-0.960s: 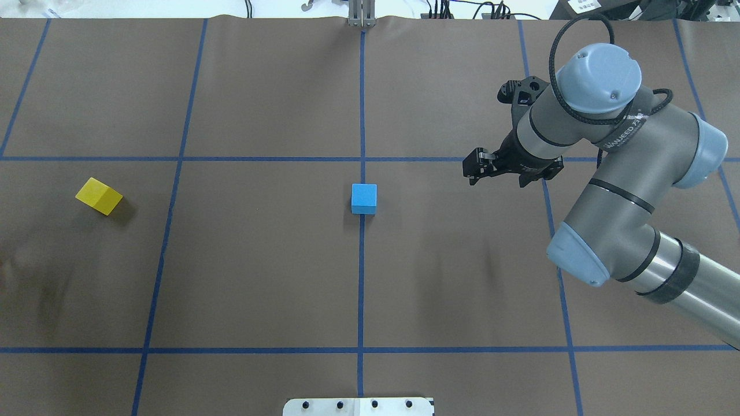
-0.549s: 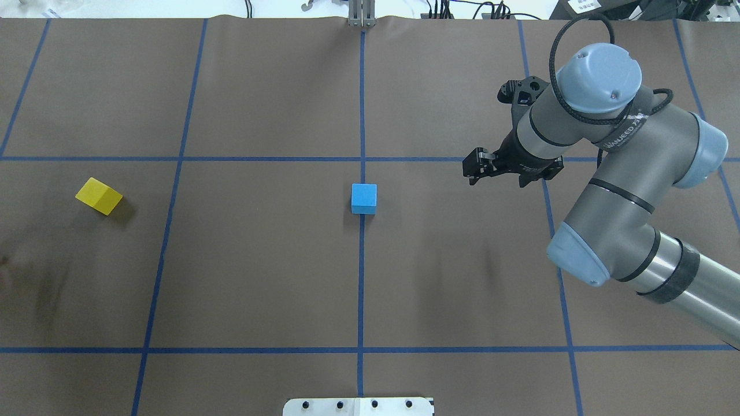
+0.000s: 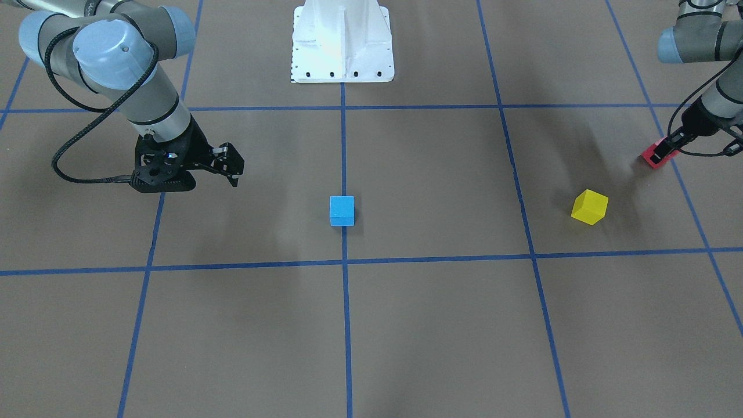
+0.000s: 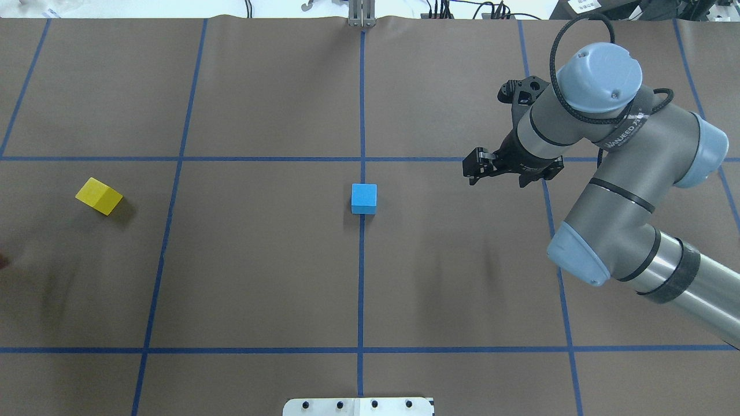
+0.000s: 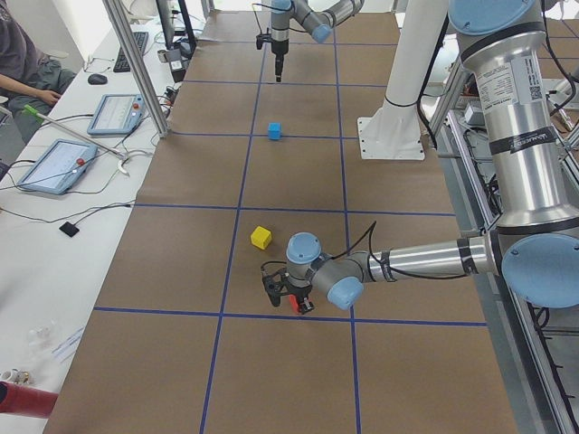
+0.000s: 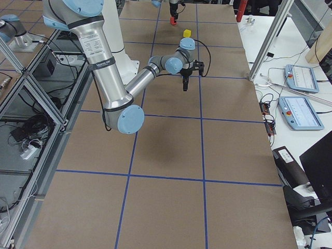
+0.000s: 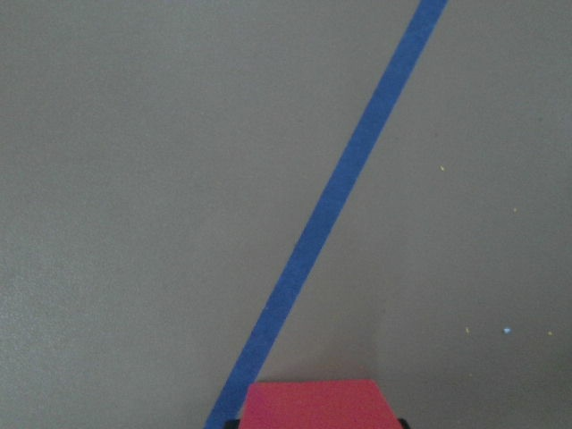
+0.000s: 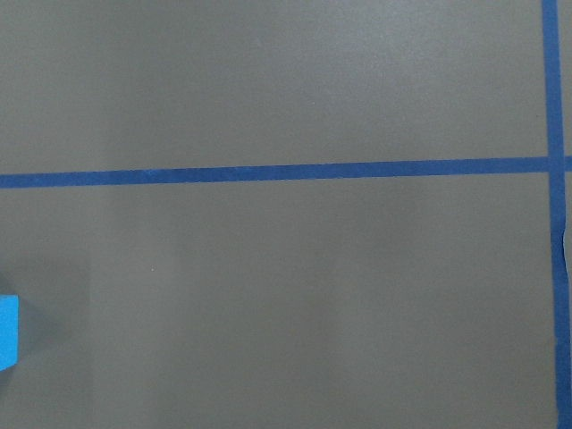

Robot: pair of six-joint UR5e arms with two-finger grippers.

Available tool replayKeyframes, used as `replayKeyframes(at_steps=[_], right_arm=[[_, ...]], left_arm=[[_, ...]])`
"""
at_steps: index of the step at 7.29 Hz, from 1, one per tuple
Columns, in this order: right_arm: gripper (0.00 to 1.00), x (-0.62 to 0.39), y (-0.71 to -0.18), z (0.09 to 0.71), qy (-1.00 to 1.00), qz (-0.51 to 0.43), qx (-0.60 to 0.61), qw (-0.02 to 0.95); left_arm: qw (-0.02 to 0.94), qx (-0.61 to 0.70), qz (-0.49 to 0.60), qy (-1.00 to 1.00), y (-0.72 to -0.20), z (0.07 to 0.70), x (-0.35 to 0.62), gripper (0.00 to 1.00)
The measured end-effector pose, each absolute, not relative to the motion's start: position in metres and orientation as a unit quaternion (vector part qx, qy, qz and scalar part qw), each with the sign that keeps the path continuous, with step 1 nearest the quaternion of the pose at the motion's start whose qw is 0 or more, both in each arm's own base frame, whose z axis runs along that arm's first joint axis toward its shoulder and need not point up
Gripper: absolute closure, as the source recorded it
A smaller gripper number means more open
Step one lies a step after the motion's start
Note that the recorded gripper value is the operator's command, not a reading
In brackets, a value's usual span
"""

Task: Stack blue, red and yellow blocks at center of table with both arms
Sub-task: 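Carry the red cube with the left gripper over the blue cube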

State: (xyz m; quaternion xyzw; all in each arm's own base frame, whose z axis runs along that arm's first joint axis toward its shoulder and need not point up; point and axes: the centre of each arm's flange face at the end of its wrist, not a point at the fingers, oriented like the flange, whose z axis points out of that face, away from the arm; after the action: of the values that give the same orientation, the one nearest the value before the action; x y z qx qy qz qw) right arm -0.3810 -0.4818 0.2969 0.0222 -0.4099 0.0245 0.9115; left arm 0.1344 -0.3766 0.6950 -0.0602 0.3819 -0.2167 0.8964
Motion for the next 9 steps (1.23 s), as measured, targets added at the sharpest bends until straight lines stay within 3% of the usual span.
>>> replayKeyframes(at_steps=[3,5,9], right_arm=[[0.0,-0.372,-0.487,0.297,-0.412,0.03,0.024,0.91],[0.0,-0.362,-0.49,0.304,-0.409,0.034,0.026,0.912],[0.0,-0.322,-0.5,0.346,-0.388,0.043,0.031,0.92]], left_arm=[[0.881,-0.027,-0.167,0.443,-0.429,0.524,0.179,1.0],[0.884,-0.03,-0.109,0.453,-0.455,0.396,0.259,1.0],[0.891,0.004,-0.006,0.454,-0.518,0.218,0.453,1.0]])
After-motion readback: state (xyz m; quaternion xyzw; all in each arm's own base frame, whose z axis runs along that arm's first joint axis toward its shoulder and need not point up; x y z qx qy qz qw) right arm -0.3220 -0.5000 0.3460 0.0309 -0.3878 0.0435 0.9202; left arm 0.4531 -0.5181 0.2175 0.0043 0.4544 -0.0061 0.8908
